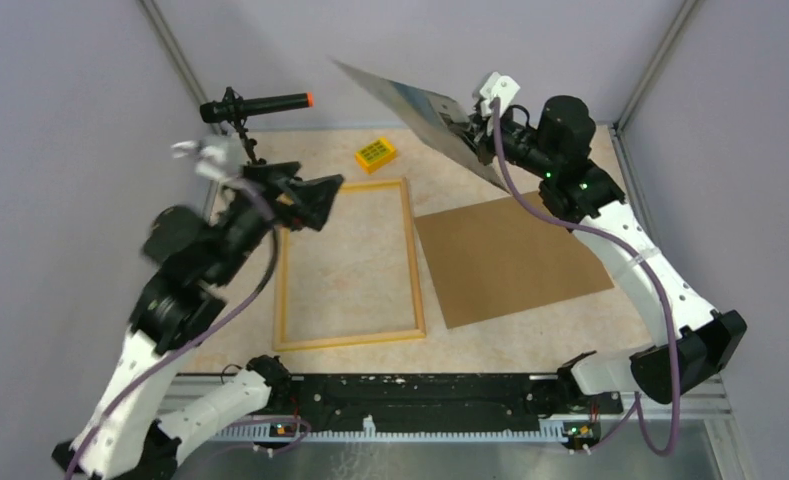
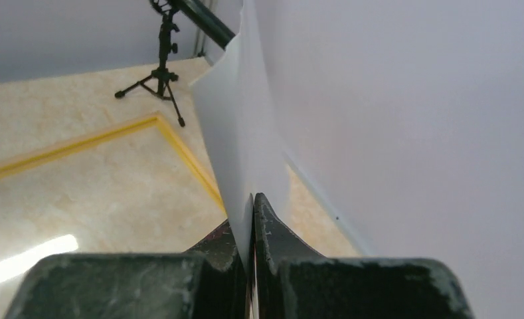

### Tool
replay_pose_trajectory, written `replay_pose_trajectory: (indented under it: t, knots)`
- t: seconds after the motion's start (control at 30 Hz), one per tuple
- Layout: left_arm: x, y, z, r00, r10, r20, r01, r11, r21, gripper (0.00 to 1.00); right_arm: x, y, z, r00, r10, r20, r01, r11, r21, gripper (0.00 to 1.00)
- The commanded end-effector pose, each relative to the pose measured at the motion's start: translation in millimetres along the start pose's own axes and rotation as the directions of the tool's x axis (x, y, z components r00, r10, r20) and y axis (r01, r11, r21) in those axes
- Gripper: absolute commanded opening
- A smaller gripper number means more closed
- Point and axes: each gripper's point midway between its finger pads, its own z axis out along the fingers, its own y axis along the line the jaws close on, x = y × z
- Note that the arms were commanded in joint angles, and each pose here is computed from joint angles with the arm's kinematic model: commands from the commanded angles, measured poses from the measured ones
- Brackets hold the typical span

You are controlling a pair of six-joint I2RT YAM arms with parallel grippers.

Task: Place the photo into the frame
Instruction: Turn over the photo from the photo frame.

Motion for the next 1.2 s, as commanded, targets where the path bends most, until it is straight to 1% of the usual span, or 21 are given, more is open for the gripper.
replay_pose_trajectory:
  t: [0.0,0.07,0.17,0.23,0.3,0.33,0.37,0.5,0.53,0.57,0.6,0.63,0.67,0.73,0.83,0.9,0.97,1.03,1.07,1.1,1.17]
  knots:
    - [-96,-6,-105,0.961,-0.066,0.267,0.081,0.996,-0.047,0.98,-11,51,27,0.963,-0.26,0.077,0.27,0.936,-0.223,0.0]
    - [-119,-7,-136,0.942,-0.073,0.326,0.097,0.994,-0.058,0.98,10,86,39,0.931,-0.354,0.086,0.361,0.872,-0.331,0.0]
    - [-129,-6,-153,0.94,-0.078,0.333,0.11,0.991,-0.078,0.98,53,147,40,0.884,-0.452,0.12,0.448,0.744,-0.496,0.0]
    - [-125,-5,-152,0.942,-0.085,0.324,0.116,0.99,-0.08,0.98,83,189,30,0.816,-0.548,0.183,0.547,0.63,-0.552,0.0]
    - [-118,-4,-144,0.945,-0.092,0.315,0.12,0.99,-0.072,0.98,121,224,15,0.713,-0.651,0.259,0.664,0.509,-0.547,0.0]
    - [-113,-5,-138,0.948,-0.092,0.304,0.118,0.991,-0.067,0.98,134,235,9,0.674,-0.679,0.291,0.707,0.479,-0.52,0.0]
    - [-109,-5,-131,0.952,-0.091,0.293,0.114,0.992,-0.062,0.98,157,248,0,0.668,-0.68,0.3,0.714,0.472,-0.518,0.0]
    - [-76,-1,-88,0.978,-0.062,0.198,0.076,0.995,-0.065,0.98,179,264,-9,0.658,-0.682,0.319,0.735,0.489,-0.47,0.0]
    - [-68,-1,-78,0.982,-0.058,0.18,0.07,0.996,-0.062,0.98,186,267,-11,0.661,-0.684,0.308,0.729,0.49,-0.478,0.14]
    - [-59,-1,-68,0.986,-0.056,0.159,0.065,0.996,-0.055,0.98,191,270,-14,0.687,-0.669,0.284,0.705,0.52,-0.483,0.33]
    - [-52,-1,-58,0.988,-0.046,0.144,0.053,0.998,-0.044,0.98,196,271,-16,0.712,-0.65,0.265,0.683,0.553,-0.477,0.59]
    - [-49,-2,-49,0.99,-0.038,0.139,0.044,0.998,-0.037,0.98,203,273,-20,0.736,-0.633,0.238,0.657,0.586,-0.474,0.93]
    - [-41,0,-39,0.993,-0.024,0.119,0.029,0.999,-0.041,0.98,210,277,-25,0.752,-0.628,0.201,0.634,0.607,-0.479,0.98]
    - [-32,2,-22,0.996,0.01,0.085,-0.006,0.999,-0.042,0.98,220,290,-40,0.791,-0.6,0.117,0.56,0.634,-0.533,0.99]
    - [-22,6,1,0.997,0.055,0.046,-0.053,0.997,-0.048,0.98,216,308,-62,0.882,-0.472,-0.004,0.382,0.719,-0.58,0.99]
    - [-18,7,15,0.996,0.081,0.037,-0.079,0.996,-0.047,0.98,204,314,-72,0.944,-0.32,-0.076,0.224,0.794,-0.565,0.99]
    - [-16,3,29,0.995,0.097,0.022,-0.096,0.995,-0.021,0.98,195,323,-84,0.979,-0.158,-0.13,0.057,0.82,-0.569,0.99]
    - [-19,-2,43,0.994,0.108,0.013,-0.108,0.994,0.003,0.98,188,325,-90,0.979,0.019,-0.203,-0.125,0.843,-0.523,0.99]
    - [-19,-5,49,0.994,0.114,0.002,-0.114,0.993,0.02,0.98,185,326,-93,0.963,0.116,-0.243,-0.224,0.845,-0.485,0.99]
    - [-16,-8,57,0.993,0.12,-0.009,-0.12,0.992,0.04,0.98,180,324,-95,0.936,0.214,-0.278,-0.322,0.839,-0.439,0.99]
    - [-18,-8,64,0.991,0.133,-0.011,-0.133,0.99,0.038,0.98,178,316,-94,0.85,0.39,-0.353,-0.497,0.817,-0.293,0.99]
